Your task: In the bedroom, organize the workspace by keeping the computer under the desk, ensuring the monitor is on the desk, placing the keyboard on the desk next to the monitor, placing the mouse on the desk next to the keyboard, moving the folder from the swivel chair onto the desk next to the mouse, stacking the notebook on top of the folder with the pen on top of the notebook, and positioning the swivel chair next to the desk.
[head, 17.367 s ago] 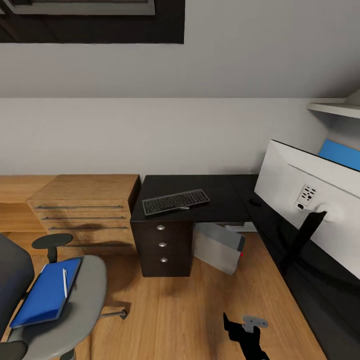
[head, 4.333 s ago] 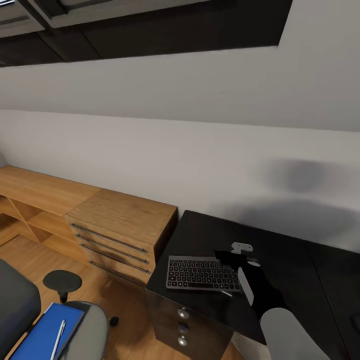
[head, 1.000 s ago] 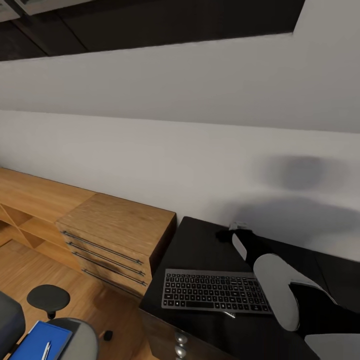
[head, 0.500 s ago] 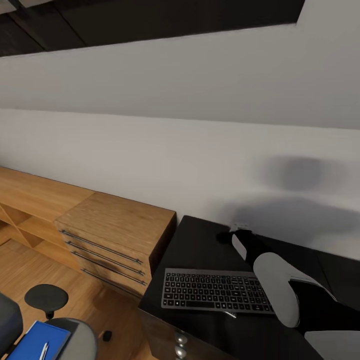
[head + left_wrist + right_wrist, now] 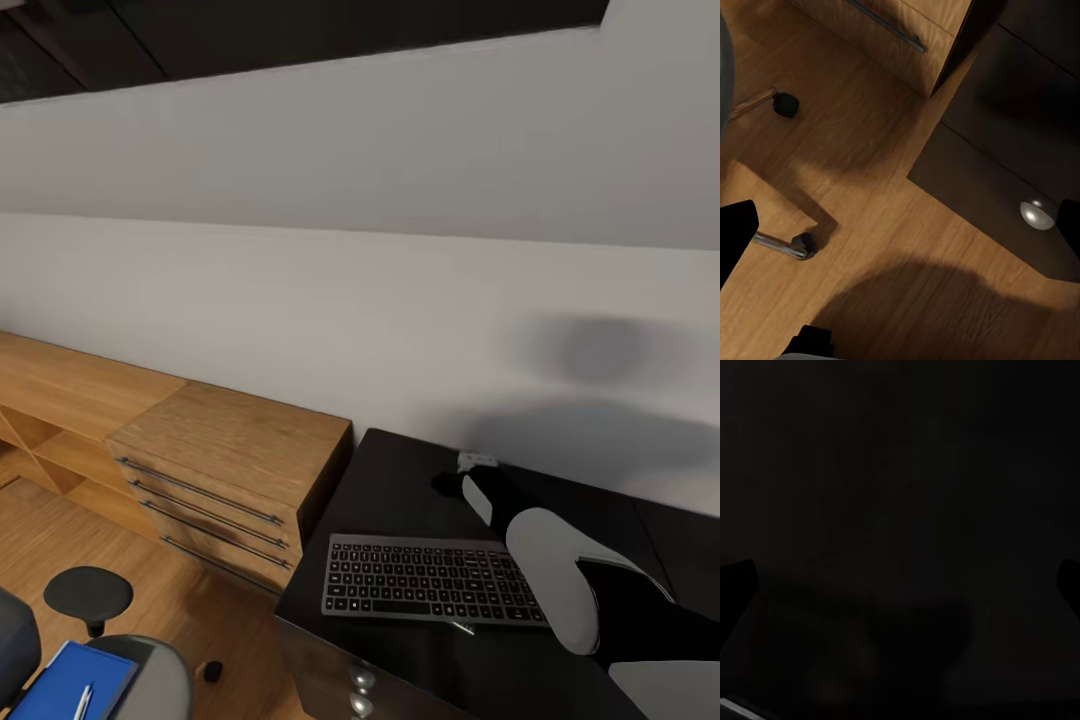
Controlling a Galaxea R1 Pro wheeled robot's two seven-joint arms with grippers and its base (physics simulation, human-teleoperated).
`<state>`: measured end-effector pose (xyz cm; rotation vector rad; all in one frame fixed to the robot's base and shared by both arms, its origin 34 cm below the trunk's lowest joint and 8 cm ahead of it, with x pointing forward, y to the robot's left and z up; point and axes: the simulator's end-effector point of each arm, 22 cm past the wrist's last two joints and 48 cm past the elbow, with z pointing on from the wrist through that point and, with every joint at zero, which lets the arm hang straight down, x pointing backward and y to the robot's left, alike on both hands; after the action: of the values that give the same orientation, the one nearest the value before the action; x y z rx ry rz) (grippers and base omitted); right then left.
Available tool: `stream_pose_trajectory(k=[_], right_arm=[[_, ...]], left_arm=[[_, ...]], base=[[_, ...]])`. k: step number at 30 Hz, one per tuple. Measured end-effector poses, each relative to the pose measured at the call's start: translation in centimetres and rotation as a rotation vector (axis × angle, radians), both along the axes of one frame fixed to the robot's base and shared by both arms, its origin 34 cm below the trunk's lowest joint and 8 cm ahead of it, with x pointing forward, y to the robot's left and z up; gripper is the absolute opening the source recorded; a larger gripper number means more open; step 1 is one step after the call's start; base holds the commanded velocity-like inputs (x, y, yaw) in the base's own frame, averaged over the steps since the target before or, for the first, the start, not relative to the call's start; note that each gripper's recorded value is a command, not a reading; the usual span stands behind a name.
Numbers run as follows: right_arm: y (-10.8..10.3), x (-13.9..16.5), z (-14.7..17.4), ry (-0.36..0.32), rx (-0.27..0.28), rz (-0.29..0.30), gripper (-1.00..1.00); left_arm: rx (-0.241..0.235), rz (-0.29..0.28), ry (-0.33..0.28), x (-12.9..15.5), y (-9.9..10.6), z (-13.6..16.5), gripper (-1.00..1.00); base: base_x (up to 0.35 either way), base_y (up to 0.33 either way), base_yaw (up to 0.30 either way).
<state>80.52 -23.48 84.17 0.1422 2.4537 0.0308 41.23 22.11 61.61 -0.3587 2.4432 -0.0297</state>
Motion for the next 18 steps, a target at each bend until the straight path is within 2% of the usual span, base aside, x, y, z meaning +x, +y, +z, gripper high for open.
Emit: stream_pose_trajectory(k=[18], right_arm=[[0.6, -1.0, -3.6, 0.045, 0.006, 0.010, 1.00]], left_arm=[[-0.001, 0.000, -0.001, 0.3, 0.0, -2.1, 1.00]], base=[[0.000, 0.000, 0.000]])
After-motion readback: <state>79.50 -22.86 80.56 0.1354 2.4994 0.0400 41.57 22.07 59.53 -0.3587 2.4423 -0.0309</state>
